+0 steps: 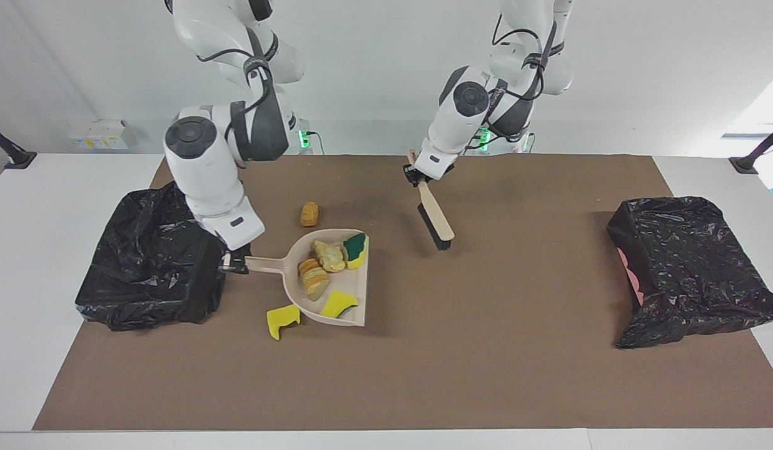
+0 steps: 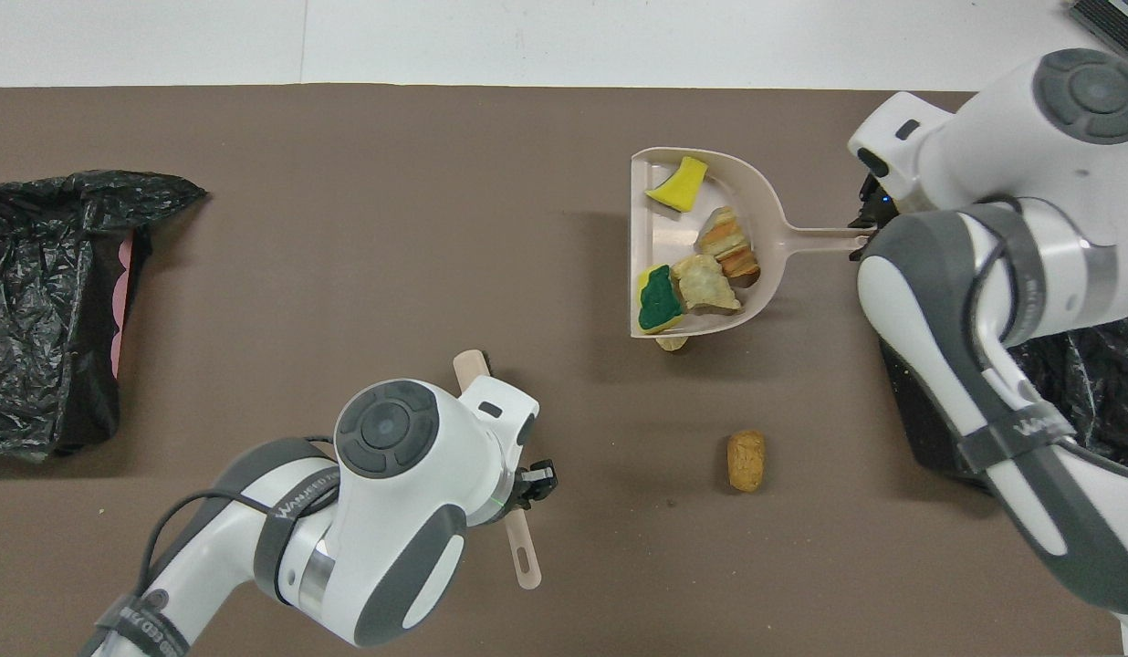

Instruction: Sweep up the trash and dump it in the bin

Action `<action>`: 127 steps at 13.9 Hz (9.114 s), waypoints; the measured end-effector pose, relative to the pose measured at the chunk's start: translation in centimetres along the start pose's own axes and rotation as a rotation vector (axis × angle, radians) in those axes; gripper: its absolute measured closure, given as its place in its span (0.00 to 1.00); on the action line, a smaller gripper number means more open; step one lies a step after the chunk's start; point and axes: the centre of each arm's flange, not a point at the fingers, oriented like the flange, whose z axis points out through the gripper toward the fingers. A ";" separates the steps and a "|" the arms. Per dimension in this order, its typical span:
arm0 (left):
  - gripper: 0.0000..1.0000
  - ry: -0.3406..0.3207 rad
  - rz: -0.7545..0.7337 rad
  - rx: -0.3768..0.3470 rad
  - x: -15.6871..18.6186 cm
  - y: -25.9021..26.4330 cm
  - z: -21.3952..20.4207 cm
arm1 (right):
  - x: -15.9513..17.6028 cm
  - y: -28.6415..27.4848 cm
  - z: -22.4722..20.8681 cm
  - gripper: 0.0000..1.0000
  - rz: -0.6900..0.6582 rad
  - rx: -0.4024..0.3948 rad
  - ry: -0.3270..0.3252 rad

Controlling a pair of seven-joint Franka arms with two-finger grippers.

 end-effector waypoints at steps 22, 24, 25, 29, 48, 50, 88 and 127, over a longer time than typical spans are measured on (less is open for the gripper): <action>0.00 0.187 -0.072 -0.007 4.4 -2.9 -1.8 | -29.7 -6.0 -4.8 0.68 -0.028 0.035 -0.550; 0.00 0.237 -0.082 -0.030 6.8 -4.0 -4.8 | -26.8 -6.9 -5.2 0.68 -0.016 0.022 -0.604; 0.00 0.262 -0.073 -0.042 8.0 -4.6 -6.4 | -25.7 -7.8 -5.5 0.68 -0.010 0.017 -0.621; 0.00 0.330 0.005 -0.069 12.7 -8.9 -13.0 | -24.1 -11.3 -6.4 0.68 -0.047 0.021 -0.708; 0.00 0.189 0.325 0.133 16.4 -26.0 -29.7 | -14.4 -8.5 -12.5 0.68 -0.020 -0.186 -0.694; 0.00 0.198 0.329 0.133 16.3 -25.9 -30.1 | -11.1 -7.2 -13.4 0.68 0.032 -0.249 -0.599; 0.00 0.232 0.332 0.132 16.8 -25.7 -30.3 | 42.4 -8.3 7.8 0.68 1.507 0.165 -0.051; 0.00 0.412 0.270 0.023 20.2 -1.9 -12.3 | 36.6 -42.6 8.9 0.11 1.362 0.246 -0.171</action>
